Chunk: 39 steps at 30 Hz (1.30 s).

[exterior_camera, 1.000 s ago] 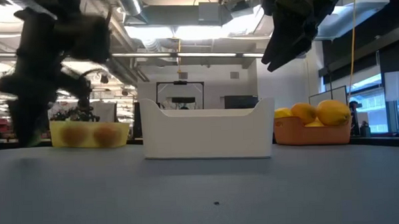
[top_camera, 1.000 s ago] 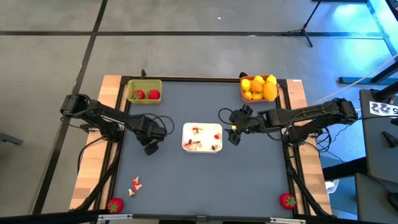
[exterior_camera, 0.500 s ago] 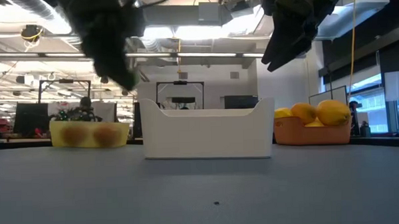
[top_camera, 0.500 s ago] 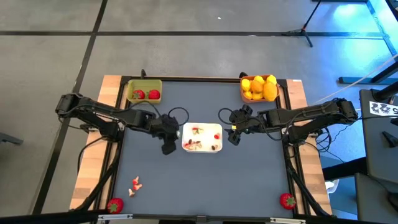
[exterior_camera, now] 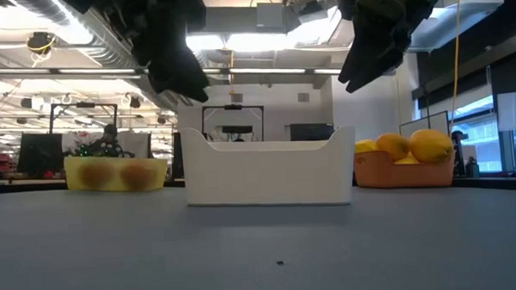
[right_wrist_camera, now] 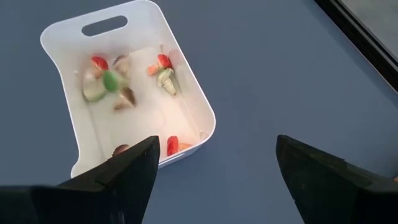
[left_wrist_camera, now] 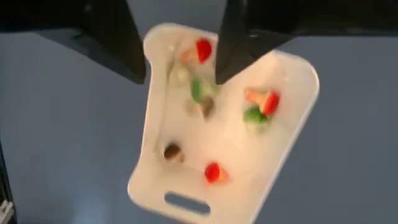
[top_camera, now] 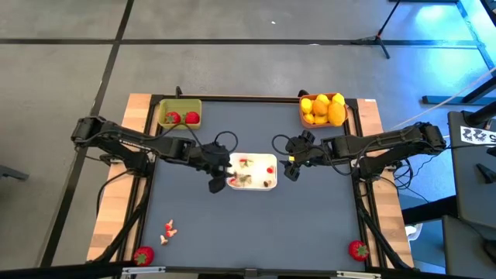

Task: Sort produce into baskets
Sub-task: Put the red mushroom into the white bin

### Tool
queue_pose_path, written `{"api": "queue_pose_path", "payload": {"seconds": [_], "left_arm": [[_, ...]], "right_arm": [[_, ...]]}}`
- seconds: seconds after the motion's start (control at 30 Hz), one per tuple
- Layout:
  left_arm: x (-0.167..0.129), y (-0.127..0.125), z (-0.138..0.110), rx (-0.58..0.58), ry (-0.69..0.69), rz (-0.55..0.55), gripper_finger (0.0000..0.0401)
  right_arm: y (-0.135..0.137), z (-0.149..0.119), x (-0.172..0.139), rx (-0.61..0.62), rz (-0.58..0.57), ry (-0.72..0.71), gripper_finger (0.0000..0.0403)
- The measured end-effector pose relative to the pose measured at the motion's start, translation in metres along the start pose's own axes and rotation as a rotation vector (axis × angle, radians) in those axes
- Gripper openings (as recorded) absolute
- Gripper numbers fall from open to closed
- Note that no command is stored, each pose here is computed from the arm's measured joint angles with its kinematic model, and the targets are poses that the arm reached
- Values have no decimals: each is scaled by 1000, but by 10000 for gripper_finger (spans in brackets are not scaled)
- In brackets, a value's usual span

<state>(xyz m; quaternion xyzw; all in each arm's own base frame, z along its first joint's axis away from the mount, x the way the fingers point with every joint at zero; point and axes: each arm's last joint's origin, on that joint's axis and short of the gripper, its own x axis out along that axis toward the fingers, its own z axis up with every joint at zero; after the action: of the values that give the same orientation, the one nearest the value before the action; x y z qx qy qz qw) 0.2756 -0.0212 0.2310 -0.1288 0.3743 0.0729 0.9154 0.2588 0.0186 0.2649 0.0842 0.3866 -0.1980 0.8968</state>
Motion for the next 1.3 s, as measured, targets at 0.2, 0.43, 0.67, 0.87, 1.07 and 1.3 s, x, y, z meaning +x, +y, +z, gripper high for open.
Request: {"api": "queue_pose_path", "payload": {"seconds": [0.2,0.43,0.67,0.87,1.07,1.3], "left_arm": [[-15,-3,-8,-101,135,-77,230],[-28,-24,-39,-284,445,-139,232],[-42,-47,-68,-408,632,-41,232],[-50,-66,-85,-558,689,19,232],[-54,-83,-103,-694,745,109,232],[-46,-98,-124,-753,804,221,232]], "right_arm": [[0,0,0,0,0,0,319],[0,0,0,-3,0,0,319],[0,0,0,-29,0,0,319],[0,0,0,-48,0,0,319],[0,0,0,-56,0,0,319],[0,0,0,-82,0,1,319]]}}
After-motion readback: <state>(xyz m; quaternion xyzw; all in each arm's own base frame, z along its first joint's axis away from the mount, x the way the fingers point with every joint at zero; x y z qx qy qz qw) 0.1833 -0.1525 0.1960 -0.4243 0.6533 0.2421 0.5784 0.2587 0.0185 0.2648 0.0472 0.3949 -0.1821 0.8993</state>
